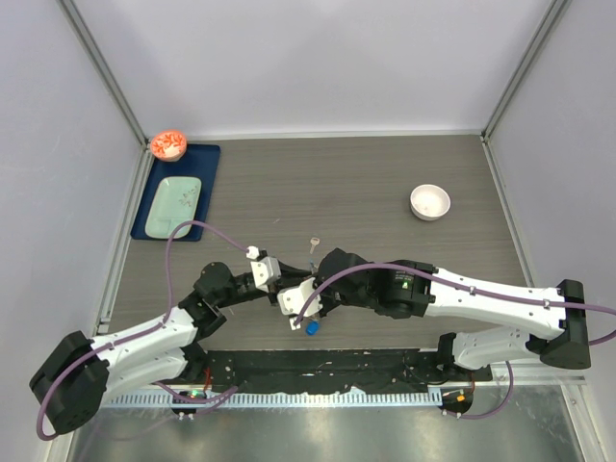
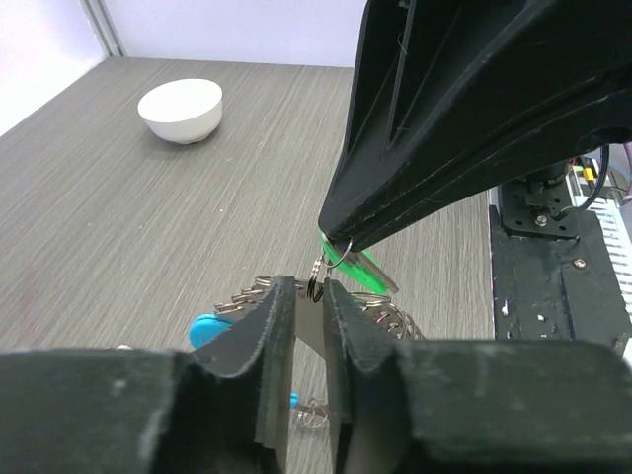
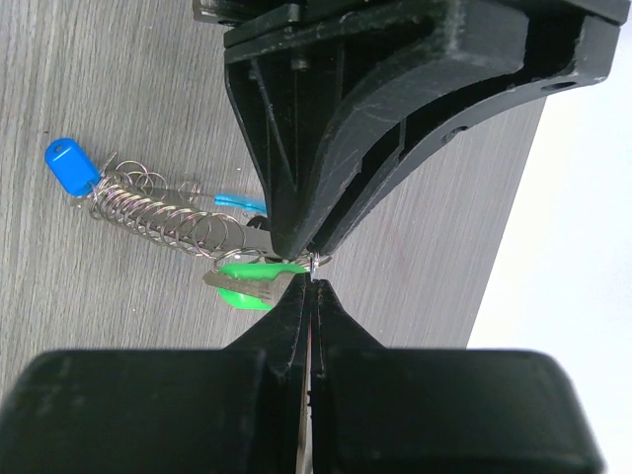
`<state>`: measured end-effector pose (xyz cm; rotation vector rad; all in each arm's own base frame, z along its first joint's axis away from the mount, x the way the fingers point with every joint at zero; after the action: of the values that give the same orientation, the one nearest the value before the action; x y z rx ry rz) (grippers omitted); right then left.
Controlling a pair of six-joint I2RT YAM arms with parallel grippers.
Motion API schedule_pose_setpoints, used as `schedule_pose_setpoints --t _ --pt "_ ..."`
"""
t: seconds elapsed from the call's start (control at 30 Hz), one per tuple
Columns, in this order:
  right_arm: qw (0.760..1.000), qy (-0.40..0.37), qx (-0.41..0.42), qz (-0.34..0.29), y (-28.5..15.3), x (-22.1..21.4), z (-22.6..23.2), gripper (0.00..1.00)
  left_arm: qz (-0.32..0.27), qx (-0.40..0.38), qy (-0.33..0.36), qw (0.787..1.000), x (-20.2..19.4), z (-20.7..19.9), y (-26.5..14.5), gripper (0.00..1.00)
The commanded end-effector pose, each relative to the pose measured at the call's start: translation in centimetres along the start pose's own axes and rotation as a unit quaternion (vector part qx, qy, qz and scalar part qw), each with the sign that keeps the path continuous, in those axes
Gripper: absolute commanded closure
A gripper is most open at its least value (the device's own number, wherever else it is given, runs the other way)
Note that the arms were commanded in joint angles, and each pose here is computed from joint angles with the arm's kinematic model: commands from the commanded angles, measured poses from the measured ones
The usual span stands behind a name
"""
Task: Put the keys on the keyring
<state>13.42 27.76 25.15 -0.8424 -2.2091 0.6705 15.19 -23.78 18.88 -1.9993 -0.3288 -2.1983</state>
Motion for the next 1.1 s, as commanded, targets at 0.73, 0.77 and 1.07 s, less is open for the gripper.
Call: schedule_pose_setpoints --t 0.73,0.77,1.07 --pt "0.998 0.026 -0.034 0.046 -0.2 -1.6 0.3 0.99 -0.082 0.099 -0.024 0.991 4.2 1.7 -1.2 1.0" --pt "0.998 0.03 -0.033 0.043 0.0 -1.6 0.5 0.99 -0.086 0.1 -0.025 0.991 4.3 1.7 -1.2 1.0" --pt "0.995 0.076 -0.059 -0.034 1.3 0.0 0.7 0.99 -0.126 0.096 -0.045 0.986 5.1 1.4 -1.2 1.0"
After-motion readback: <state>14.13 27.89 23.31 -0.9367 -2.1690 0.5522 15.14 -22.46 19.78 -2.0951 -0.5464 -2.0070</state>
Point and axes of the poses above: each gripper's point midway between its finger pads, its own y axis out along the fingers, its own z axis along the line the jaws close on, x = y × z, the point moved 5 cm from there along -y, back along the fingers
